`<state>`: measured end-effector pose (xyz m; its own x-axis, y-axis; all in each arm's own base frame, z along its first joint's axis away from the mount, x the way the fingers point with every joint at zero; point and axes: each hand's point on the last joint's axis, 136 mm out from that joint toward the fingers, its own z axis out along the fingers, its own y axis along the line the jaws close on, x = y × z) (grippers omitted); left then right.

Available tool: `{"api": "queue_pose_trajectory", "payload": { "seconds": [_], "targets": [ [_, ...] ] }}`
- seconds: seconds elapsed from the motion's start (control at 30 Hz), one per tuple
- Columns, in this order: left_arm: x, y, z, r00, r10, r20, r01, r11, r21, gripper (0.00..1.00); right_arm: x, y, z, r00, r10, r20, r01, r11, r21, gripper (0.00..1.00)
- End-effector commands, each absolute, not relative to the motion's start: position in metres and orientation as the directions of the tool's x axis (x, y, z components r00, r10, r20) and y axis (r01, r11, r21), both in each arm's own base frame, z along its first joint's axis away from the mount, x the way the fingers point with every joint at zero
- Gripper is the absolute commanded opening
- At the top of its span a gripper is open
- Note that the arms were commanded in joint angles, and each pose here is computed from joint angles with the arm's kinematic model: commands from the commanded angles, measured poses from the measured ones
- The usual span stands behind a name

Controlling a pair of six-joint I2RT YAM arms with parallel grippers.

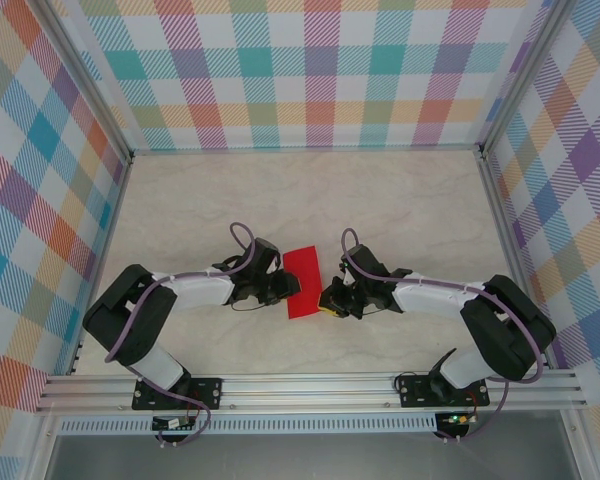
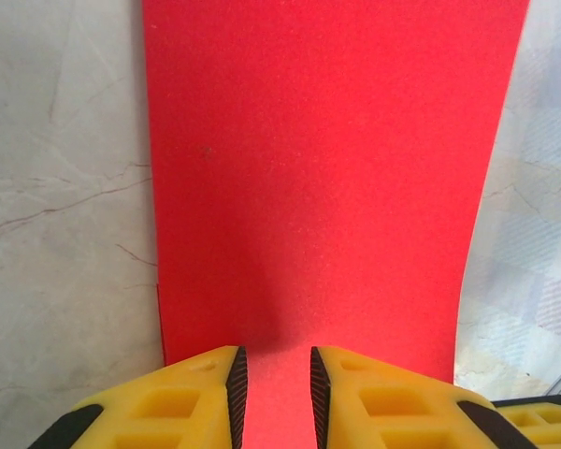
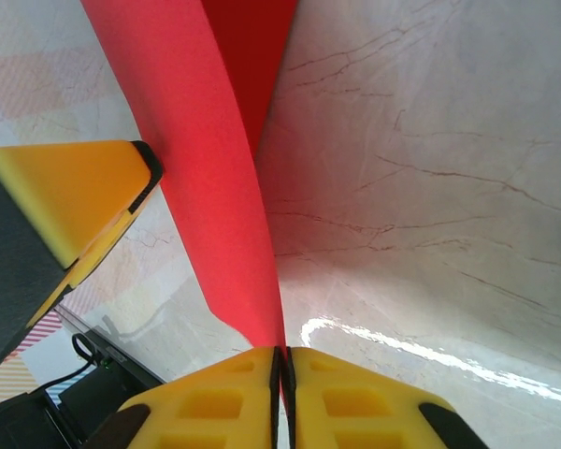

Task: Fold a paper plane with a square sheet of paper (pick it up from the middle)
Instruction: Third fold the triangle at the center of the table.

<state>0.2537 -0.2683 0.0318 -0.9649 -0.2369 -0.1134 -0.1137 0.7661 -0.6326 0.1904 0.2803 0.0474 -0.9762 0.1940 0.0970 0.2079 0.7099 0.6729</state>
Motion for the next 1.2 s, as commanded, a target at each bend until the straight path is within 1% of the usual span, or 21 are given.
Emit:
{"api": "queue_pose_trajectory", "payload": {
  "seconds": [0.0, 0.33, 0.5, 0.57, 0.7, 0.87, 1.03, 1.17],
  "targets": [
    [0.257, -0.277, 0.035, -0.969, -0.216, -0.121, -0.09, 0.76, -0.643, 0.26, 0.19, 0.284, 0.056, -0.979, 0.181, 0.093, 0.194, 0.692, 0.696, 0.11],
    [0.254, -0.274, 0.022, -0.973, -0.21, -0.097, -0.108, 0.783, -0.612, 0.25, 0.206, 0.299, 0.063, -0.983, 0.169, 0.071, 0.169, 0.684, 0.71, 0.1],
    [0.254, -0.274, 0.026, -0.974, -0.203, -0.102, -0.099, 0.786, -0.61, 0.25, 0.214, 0.307, 0.061, -0.984, 0.165, 0.074, 0.169, 0.69, 0.704, 0.11],
    [0.255, -0.276, 0.035, -0.974, -0.198, -0.113, -0.086, 0.776, -0.624, 0.25, 0.216, 0.308, 0.059, -0.983, 0.165, 0.075, 0.17, 0.696, 0.697, 0.11],
    [0.264, -0.278, 0.058, -0.965, -0.201, -0.168, -0.051, 0.772, -0.634, 0.26, 0.218, 0.308, 0.052, -0.982, 0.168, 0.083, 0.179, 0.71, 0.681, 0.11],
    [0.281, -0.26, 0.073, -0.93, -0.25, -0.271, -0.056, 0.822, -0.566, 0.26, 0.22, 0.31, 0.046, -0.983, 0.161, 0.085, 0.176, 0.722, 0.669, 0.11],
    [0.288, -0.259, 0.058, -0.934, -0.251, -0.255, -0.077, 0.837, -0.542, 0.24, 0.223, 0.313, 0.045, -0.986, 0.147, 0.075, 0.159, 0.725, 0.67, 0.11],
    [0.291, -0.255, 0.041, -0.939, -0.251, -0.237, -0.108, 0.866, -0.488, 0.23, 0.226, 0.315, 0.044, -0.988, 0.14, 0.065, 0.147, 0.725, 0.672, 0.11]
  ]
}}
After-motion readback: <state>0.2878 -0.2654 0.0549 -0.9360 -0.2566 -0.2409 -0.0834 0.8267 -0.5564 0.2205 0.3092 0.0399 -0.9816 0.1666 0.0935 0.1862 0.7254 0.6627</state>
